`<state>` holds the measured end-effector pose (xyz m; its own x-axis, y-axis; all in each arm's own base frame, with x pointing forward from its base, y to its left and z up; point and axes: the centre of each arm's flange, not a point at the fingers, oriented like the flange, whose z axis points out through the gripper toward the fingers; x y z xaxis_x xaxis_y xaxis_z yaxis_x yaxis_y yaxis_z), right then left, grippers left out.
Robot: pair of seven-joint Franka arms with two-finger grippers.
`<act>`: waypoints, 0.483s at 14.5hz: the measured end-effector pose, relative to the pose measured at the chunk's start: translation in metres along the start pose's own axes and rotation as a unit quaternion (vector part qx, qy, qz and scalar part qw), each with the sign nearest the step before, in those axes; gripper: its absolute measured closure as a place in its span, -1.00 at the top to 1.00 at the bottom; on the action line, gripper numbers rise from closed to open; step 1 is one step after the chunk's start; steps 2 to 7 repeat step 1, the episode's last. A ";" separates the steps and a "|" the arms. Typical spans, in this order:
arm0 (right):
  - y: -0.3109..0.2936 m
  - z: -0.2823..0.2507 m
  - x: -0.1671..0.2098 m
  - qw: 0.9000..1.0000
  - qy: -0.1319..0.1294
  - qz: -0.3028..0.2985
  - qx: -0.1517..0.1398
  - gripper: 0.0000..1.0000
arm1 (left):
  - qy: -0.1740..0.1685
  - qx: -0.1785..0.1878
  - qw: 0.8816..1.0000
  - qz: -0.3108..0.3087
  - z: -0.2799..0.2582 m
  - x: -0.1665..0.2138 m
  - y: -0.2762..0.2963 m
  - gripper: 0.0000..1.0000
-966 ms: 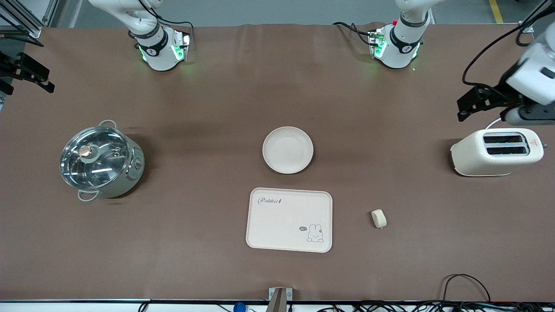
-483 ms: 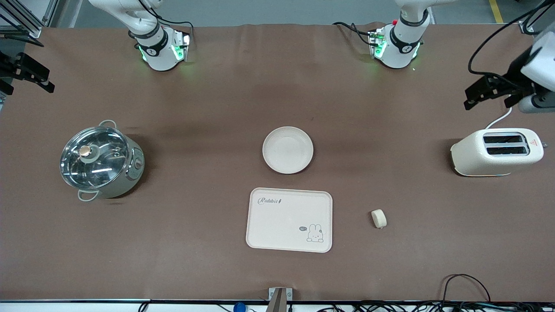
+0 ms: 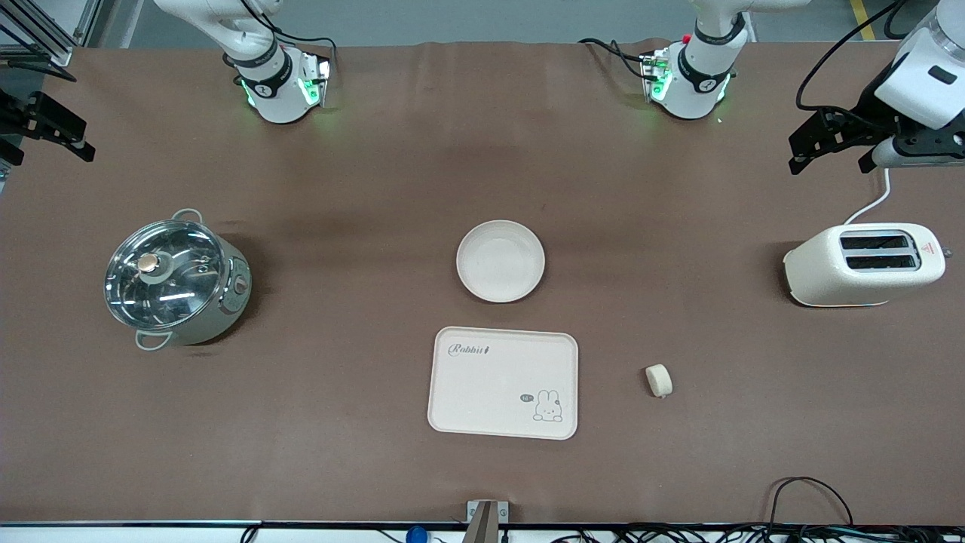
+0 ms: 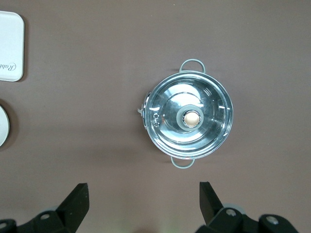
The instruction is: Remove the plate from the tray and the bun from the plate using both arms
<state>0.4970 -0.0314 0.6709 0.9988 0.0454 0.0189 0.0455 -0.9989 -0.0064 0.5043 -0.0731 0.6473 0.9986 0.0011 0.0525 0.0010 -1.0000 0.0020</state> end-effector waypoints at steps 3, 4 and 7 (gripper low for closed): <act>0.000 0.000 0.000 1.000 0.000 0.000 0.000 1.00 | 0.002 -0.001 1.000 -0.001 0.000 0.001 -0.002 1.00; 0.000 0.000 0.000 1.000 0.000 0.000 0.000 1.00 | 0.002 -0.001 1.000 -0.001 0.000 0.001 -0.002 1.00; 0.000 0.000 0.000 1.000 0.000 0.000 0.000 1.00 | 0.002 -0.001 1.000 -0.001 0.000 0.001 -0.002 1.00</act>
